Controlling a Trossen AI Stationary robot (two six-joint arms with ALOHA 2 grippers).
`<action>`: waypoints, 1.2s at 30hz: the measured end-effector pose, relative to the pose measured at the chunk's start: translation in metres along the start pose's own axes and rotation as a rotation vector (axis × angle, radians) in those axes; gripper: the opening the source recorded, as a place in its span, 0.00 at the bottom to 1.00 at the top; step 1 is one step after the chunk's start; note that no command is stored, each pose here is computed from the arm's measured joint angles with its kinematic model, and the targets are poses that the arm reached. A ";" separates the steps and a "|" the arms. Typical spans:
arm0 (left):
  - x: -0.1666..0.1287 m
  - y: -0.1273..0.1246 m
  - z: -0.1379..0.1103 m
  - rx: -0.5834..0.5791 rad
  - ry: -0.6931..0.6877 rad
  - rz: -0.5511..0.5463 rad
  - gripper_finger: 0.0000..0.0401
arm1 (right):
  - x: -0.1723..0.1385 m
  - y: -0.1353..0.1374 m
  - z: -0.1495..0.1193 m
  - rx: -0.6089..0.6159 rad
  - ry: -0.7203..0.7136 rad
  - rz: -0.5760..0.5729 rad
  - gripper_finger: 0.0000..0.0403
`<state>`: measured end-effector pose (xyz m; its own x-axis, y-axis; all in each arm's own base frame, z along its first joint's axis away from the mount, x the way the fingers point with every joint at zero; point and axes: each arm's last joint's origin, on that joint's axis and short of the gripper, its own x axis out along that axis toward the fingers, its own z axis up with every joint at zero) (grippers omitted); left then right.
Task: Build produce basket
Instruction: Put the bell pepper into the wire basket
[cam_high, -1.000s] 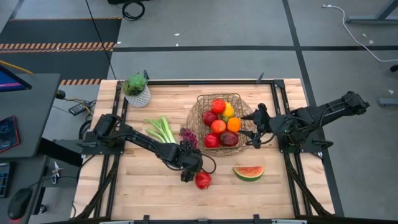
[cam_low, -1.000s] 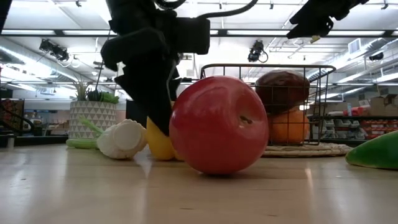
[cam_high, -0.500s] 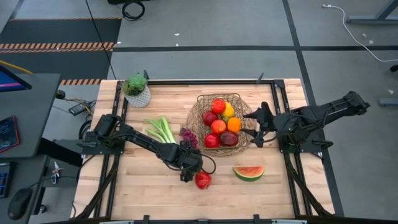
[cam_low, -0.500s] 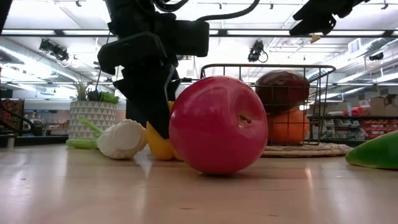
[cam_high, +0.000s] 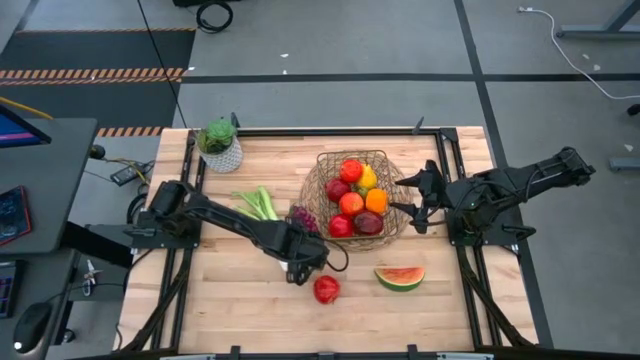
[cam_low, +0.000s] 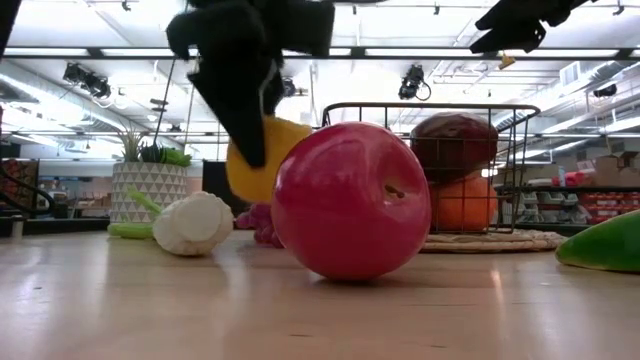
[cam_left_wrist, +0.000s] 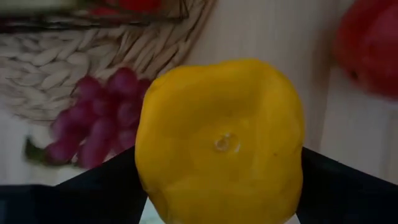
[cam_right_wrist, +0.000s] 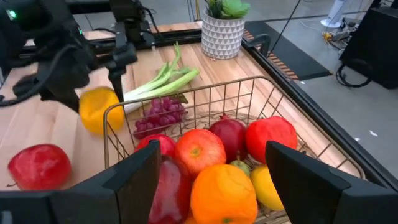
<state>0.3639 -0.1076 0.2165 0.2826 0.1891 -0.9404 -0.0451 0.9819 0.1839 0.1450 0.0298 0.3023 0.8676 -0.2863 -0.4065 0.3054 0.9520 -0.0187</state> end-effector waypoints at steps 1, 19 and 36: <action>-0.004 0.001 0.000 0.010 0.016 0.004 0.79 | 0.000 0.000 0.000 0.000 0.001 0.000 0.72; -0.095 0.033 0.021 0.047 -0.189 0.041 0.79 | 0.010 0.004 -0.009 -0.045 -0.018 0.012 0.72; -0.073 0.051 0.047 0.096 -0.554 0.061 0.79 | 0.012 0.013 -0.009 -0.043 -0.033 0.088 0.72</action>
<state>0.3858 -0.0723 0.3083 0.7439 0.1872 -0.6416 0.0025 0.9592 0.2828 0.1560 0.0396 0.2887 0.9032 -0.2038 -0.3778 0.2106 0.9773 -0.0238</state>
